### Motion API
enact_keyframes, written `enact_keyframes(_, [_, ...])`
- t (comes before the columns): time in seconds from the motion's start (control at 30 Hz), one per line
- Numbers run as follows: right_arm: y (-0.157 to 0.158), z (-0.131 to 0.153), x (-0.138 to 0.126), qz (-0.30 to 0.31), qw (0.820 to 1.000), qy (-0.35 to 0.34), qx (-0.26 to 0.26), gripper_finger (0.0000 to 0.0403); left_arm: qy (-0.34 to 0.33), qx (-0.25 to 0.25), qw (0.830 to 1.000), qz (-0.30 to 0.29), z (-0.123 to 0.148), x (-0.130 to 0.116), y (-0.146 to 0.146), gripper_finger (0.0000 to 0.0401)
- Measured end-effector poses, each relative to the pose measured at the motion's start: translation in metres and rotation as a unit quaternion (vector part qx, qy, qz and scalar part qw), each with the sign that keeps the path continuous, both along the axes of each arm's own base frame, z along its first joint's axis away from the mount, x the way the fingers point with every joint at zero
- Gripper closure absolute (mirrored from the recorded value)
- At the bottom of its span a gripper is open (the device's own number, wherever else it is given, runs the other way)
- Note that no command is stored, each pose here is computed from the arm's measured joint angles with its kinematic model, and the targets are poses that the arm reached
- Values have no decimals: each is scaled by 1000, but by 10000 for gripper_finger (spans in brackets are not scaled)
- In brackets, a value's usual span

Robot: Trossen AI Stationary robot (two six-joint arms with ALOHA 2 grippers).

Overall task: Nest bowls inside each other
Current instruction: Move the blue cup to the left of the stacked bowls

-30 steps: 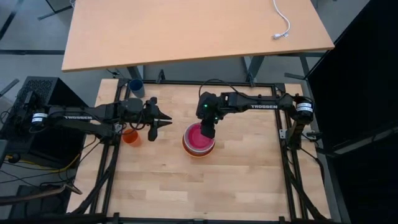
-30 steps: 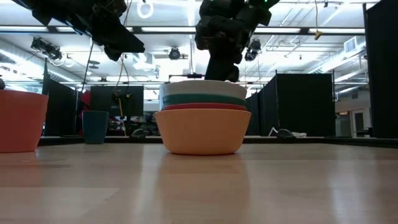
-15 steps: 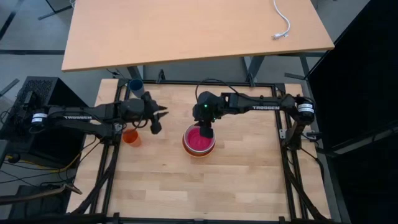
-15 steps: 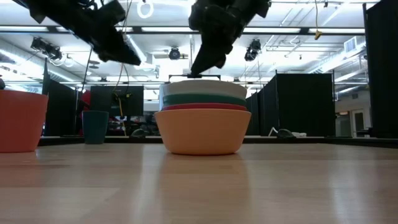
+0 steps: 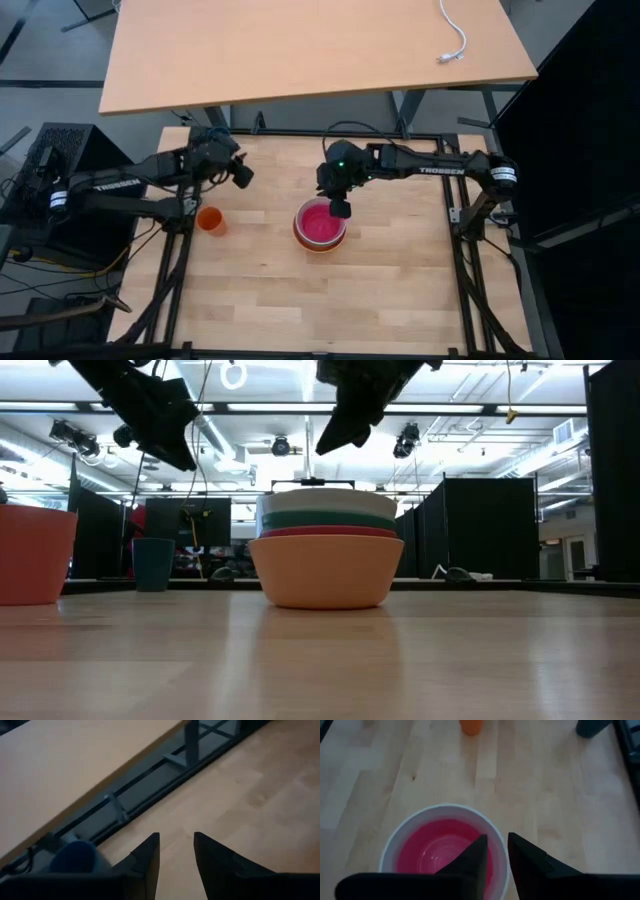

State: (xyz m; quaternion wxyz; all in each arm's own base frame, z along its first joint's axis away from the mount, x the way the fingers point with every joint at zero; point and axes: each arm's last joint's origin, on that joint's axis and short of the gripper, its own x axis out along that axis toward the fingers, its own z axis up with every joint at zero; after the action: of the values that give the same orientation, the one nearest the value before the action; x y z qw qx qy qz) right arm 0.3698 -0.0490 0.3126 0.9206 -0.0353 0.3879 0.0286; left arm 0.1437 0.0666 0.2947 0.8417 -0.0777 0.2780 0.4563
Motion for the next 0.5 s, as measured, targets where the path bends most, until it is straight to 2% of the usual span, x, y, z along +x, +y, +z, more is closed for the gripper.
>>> enact_keyframes(0.13, [1, 9, -11, -1, 1000, 7, -3, 330, 31, -13, 999, 38, 4, -9, 10, 293])
enact_keyframes(0.5, [6, 20, -51, -16, 1000, -7, 4, 343, 127, -102, 986, 46, -19, -9, 41, 268])
